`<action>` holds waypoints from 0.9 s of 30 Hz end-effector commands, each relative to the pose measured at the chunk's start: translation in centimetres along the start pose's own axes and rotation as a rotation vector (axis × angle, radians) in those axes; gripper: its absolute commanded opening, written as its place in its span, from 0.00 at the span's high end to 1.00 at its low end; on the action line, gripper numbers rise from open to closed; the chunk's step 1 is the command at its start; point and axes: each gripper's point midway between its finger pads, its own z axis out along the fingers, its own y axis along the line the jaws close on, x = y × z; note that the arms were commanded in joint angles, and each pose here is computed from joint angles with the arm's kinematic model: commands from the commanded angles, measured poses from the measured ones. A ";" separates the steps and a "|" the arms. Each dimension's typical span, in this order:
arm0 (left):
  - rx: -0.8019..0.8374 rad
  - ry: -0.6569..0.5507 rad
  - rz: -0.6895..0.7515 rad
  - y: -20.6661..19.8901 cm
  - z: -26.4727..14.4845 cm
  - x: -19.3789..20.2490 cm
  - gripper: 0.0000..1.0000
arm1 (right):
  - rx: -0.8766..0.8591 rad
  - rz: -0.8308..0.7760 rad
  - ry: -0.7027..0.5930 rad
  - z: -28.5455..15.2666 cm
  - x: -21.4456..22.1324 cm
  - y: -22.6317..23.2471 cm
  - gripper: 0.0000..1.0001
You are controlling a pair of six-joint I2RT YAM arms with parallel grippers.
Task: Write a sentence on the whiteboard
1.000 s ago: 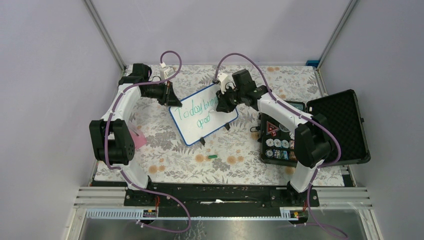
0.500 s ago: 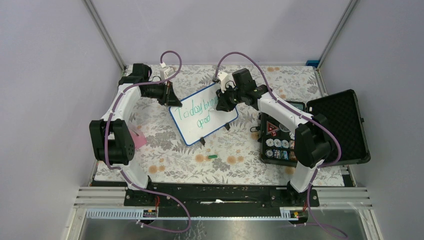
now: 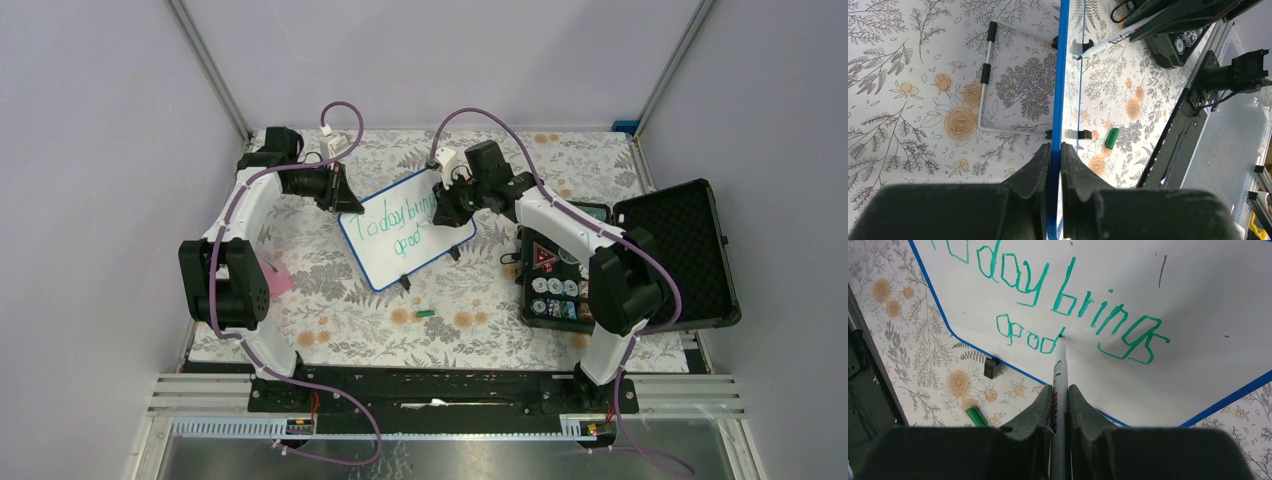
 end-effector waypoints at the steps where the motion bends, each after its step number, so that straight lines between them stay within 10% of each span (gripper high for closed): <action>1: -0.068 -0.003 0.064 1.2 -0.4 -1.0 1.00 | 0.011 -0.028 -0.022 -0.1 -0.2 -0.4 1.00; 27: -0.069 -0.003 0.061 1.3 -0.3 -1.1 1.00 | -0.008 -0.016 0.019 0.3 2.0 0.1 1.00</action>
